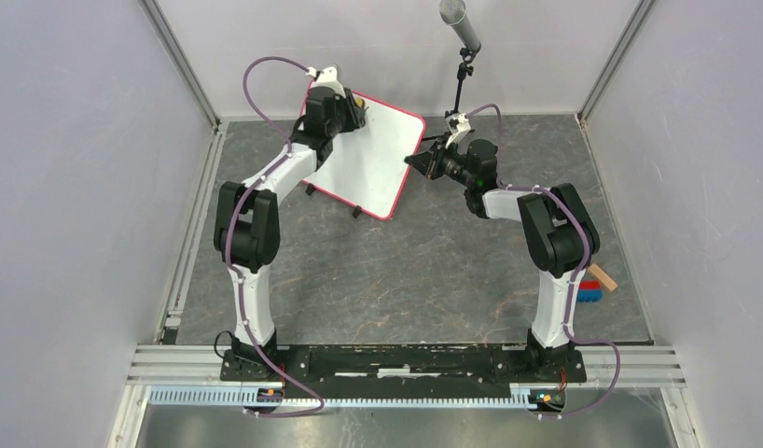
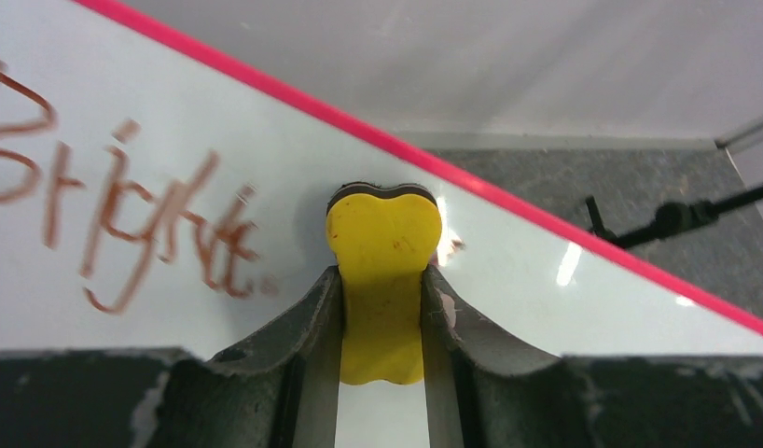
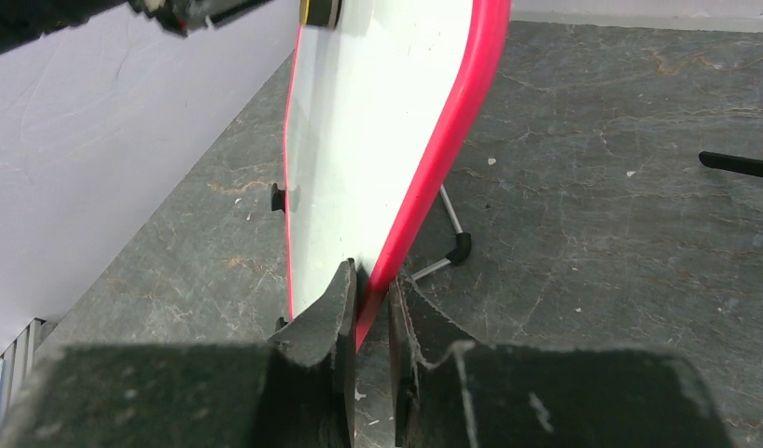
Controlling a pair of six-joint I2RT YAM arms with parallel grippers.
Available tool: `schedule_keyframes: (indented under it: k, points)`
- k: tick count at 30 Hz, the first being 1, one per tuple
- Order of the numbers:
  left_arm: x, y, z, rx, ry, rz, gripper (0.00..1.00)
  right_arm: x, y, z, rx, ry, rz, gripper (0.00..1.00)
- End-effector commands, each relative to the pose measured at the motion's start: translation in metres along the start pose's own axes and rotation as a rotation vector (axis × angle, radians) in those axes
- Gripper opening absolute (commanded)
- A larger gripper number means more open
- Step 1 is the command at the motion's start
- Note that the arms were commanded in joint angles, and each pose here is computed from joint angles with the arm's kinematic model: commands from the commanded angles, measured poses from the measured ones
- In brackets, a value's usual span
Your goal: Erase the whiteboard
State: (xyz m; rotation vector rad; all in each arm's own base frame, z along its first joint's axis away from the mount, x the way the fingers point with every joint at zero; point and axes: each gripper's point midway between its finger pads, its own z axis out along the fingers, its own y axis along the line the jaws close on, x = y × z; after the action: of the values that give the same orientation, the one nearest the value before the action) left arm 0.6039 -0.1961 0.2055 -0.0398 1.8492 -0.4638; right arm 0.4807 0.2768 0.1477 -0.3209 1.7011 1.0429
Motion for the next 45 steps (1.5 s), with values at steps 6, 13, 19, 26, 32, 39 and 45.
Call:
schedule_keyframes:
  k: [6,13,19,26,32,39,45]
  points:
    - [0.027,-0.033,-0.02,0.037,0.068,0.067,0.4,-0.016,0.023,0.002,-0.079,-0.029,-0.111,0.0]
    - [0.007,-0.032,-0.048,-0.012,0.052,0.013,0.75,-0.012,0.008,-0.006,-0.018,-0.011,-0.109,0.15]
    - [0.008,-0.024,-0.104,-0.063,0.035,-0.102,0.96,-0.018,0.005,-0.01,-0.003,-0.013,-0.109,0.35]
    - [0.103,0.001,-0.144,-0.083,0.16,-0.229,0.88,-0.022,0.008,-0.011,-0.013,-0.02,-0.113,0.42]
    - [0.179,-0.002,-0.156,-0.007,0.296,-0.268,0.85,-0.024,0.01,-0.01,-0.02,-0.026,-0.111,0.4]
    - [0.202,-0.014,-0.15,0.107,0.365,-0.167,0.81,-0.023,0.008,-0.008,-0.018,-0.024,-0.112,0.32]
    - [0.208,-0.003,-0.143,0.083,0.374,-0.078,0.76,-0.02,0.005,-0.007,-0.009,-0.019,-0.109,0.23]
